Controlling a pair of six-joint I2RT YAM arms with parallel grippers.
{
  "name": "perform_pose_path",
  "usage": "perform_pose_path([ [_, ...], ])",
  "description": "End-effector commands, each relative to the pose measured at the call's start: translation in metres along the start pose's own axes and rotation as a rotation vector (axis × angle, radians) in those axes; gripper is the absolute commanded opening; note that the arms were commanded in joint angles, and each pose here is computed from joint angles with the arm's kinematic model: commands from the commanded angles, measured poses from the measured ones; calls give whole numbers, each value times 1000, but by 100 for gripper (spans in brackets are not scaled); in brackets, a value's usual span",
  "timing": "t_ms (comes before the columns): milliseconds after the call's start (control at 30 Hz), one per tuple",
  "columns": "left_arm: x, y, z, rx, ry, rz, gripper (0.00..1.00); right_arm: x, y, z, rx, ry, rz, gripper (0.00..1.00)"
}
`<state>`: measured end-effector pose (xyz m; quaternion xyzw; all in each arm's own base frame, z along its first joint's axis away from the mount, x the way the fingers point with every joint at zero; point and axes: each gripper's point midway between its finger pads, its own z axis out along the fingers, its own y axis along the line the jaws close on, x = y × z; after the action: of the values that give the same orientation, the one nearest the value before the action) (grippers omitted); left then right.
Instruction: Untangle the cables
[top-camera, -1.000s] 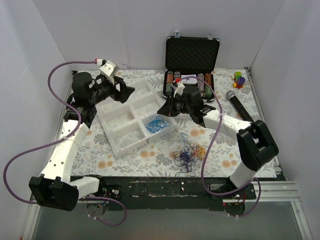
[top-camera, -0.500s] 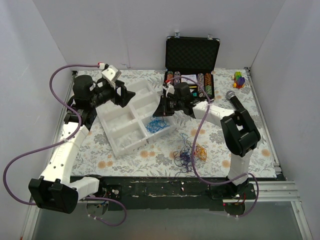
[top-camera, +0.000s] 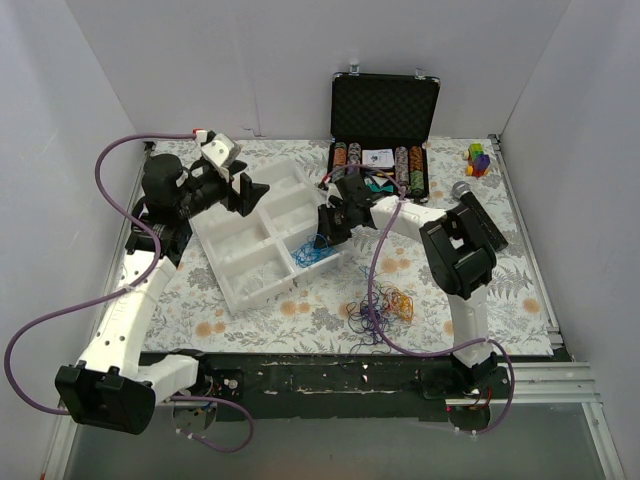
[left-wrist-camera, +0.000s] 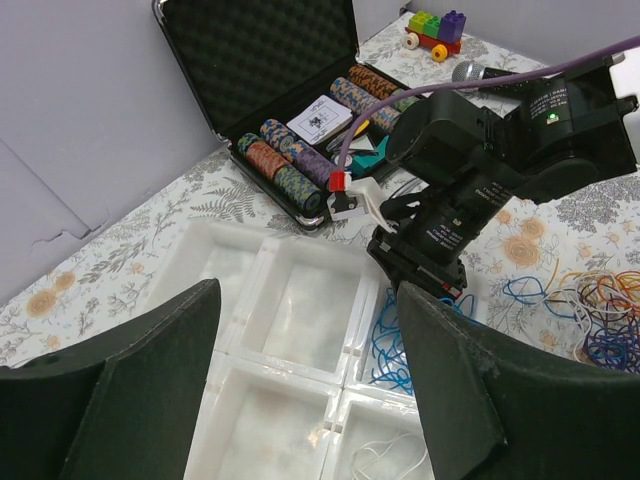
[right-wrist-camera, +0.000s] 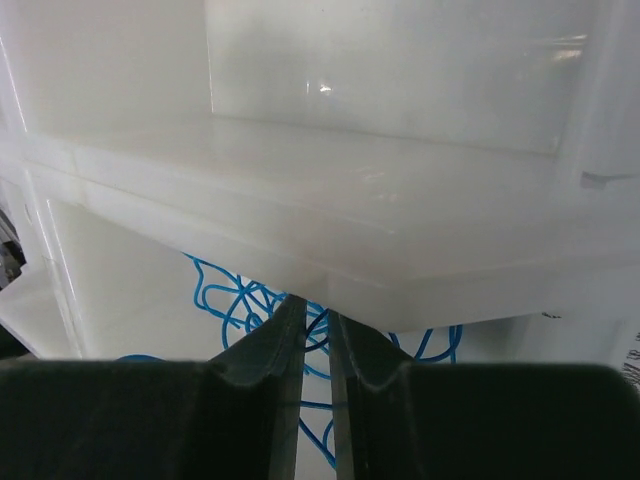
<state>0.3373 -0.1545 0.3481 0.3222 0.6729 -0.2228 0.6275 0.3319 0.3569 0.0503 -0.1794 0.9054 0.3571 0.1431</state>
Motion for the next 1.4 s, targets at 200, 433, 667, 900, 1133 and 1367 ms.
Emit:
perform_pose_path([
  [200, -16, -3, -11, -12, -45, 39, 73, -80, 48, -69, 58, -247, -231, 39],
  [433, -22, -4, -14, -14, -60, 60, 73, -100, 45, -101, 106, -330, -243, 35],
  [667, -21, -4, -15, -13, -60, 75, 74, -73, 70, -115, -231, -296, -195, 8],
  [900, -14, -8, -16, 0, -52, 90, 75, -44, 76, -116, -485, -237, -142, 1],
  [1133, -11, -9, -15, 8, -50, 98, 75, -39, 81, -118, -625, -199, -118, 1],
  [1367, -7, -8, -15, 6, -45, 98, 75, -38, 51, -84, -519, -125, -51, 1],
])
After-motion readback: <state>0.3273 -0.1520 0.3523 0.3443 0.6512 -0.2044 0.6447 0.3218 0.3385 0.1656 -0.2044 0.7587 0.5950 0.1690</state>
